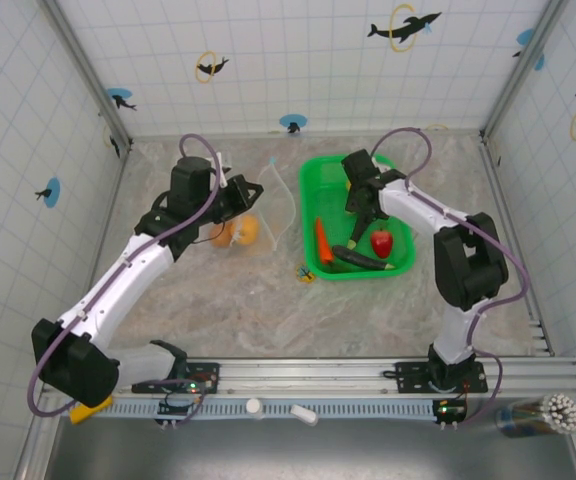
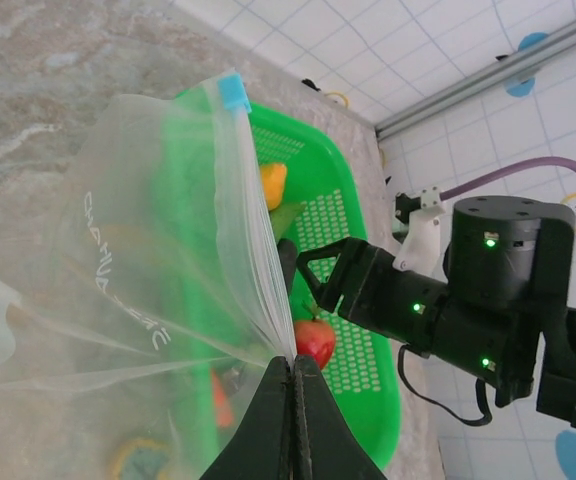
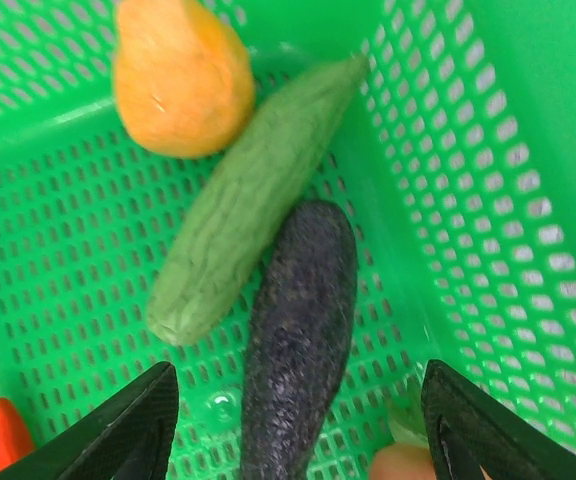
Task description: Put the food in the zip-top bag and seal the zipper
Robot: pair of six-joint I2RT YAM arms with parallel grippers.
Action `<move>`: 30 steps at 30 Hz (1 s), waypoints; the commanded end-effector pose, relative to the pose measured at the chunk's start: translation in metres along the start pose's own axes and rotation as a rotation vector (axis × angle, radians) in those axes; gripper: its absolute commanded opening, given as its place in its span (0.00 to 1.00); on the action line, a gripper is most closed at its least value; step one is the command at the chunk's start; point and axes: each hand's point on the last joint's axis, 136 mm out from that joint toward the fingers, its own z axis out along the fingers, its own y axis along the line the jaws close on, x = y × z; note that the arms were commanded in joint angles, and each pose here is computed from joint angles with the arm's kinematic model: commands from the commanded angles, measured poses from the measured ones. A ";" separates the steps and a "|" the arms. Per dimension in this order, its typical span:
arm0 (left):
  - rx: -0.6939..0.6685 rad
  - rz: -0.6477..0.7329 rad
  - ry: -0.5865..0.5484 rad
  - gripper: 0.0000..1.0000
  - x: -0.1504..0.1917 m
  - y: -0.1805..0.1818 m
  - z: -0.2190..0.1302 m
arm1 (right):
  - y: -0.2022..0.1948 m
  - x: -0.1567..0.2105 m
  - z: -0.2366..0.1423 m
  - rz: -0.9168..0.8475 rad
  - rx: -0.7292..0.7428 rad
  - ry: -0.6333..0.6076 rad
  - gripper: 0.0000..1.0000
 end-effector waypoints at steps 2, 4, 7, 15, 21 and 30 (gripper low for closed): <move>0.017 0.044 -0.003 0.00 0.001 0.001 0.000 | -0.002 0.009 0.004 0.082 0.014 0.075 0.66; 0.011 0.047 -0.007 0.00 0.002 0.002 -0.001 | 0.002 0.015 0.009 0.082 -0.001 0.098 0.66; 0.012 0.047 -0.008 0.00 0.004 0.003 -0.002 | 0.003 0.019 0.017 0.061 0.013 0.121 0.65; 0.013 0.051 -0.005 0.00 0.005 0.002 -0.005 | 0.003 0.020 0.043 0.032 0.021 0.156 0.52; 0.029 0.042 -0.004 0.00 0.006 0.000 -0.007 | 0.002 0.025 0.056 0.015 0.030 0.180 0.49; 0.031 0.034 -0.002 0.00 0.009 0.000 -0.011 | 0.014 0.011 0.040 -0.008 -0.058 0.119 0.32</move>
